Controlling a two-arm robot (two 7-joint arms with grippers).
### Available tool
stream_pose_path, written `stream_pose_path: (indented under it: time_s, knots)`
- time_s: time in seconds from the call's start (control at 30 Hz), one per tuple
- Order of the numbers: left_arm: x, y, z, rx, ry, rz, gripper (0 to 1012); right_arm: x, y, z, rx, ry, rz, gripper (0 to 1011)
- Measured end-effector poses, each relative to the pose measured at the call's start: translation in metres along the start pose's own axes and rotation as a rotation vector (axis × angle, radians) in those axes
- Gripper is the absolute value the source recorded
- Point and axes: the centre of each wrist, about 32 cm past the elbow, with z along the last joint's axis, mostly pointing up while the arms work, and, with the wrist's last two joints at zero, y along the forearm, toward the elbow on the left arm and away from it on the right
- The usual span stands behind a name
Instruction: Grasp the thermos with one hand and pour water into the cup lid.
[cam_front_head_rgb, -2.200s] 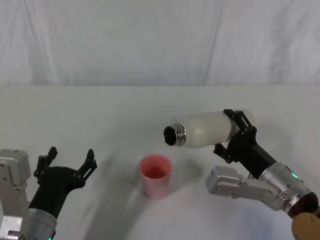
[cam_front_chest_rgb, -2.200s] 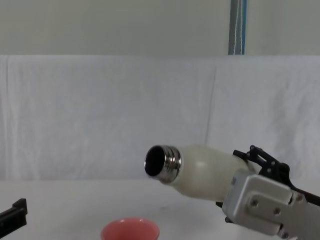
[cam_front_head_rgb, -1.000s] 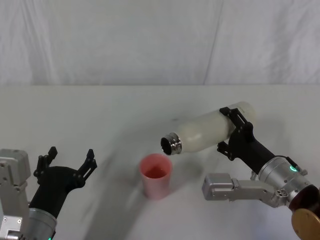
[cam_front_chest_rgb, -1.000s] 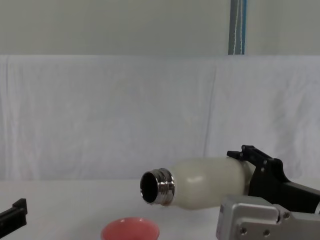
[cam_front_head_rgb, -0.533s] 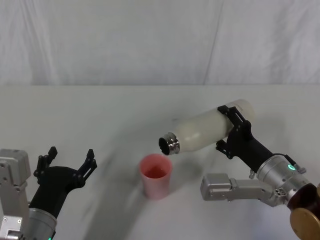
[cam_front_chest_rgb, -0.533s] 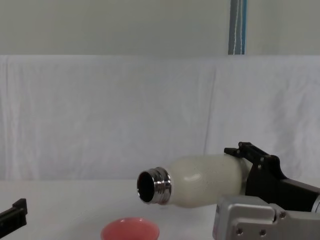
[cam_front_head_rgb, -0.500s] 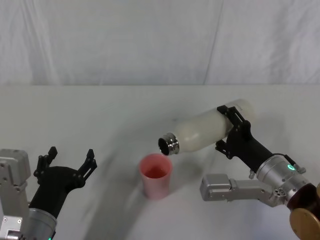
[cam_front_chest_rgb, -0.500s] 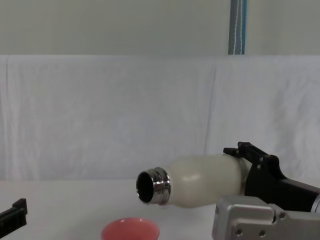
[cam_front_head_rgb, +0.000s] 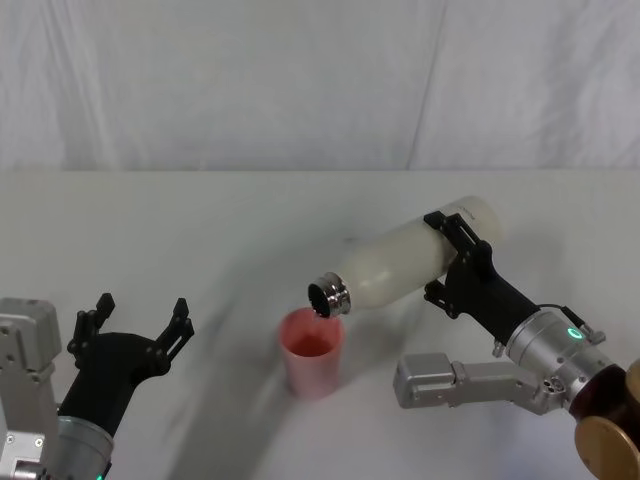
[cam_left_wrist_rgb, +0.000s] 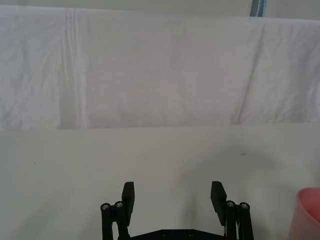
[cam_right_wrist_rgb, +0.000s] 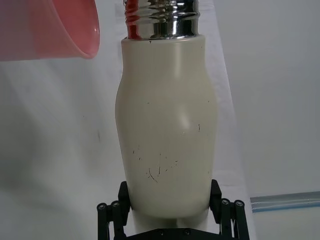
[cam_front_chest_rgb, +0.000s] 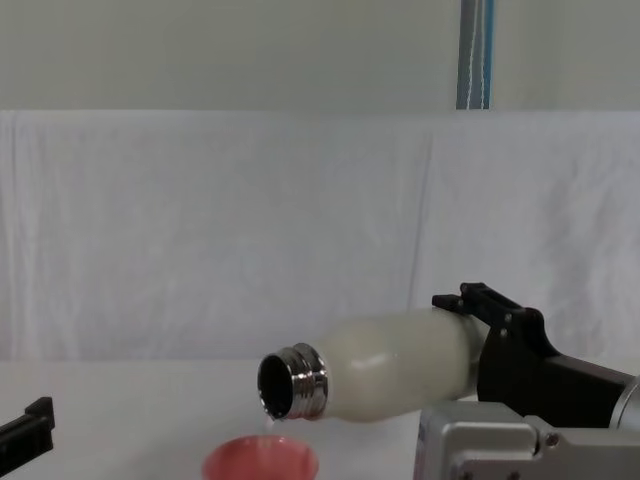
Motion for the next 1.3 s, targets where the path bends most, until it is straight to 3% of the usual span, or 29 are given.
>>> stream_pose_path:
  time_s: [1.3]
  knots:
    - [0.0,0.0,0.0,0.0,0.0,0.0,1001,0.0022,0.0017,-0.0004,-0.004,-0.016,0.0,952]
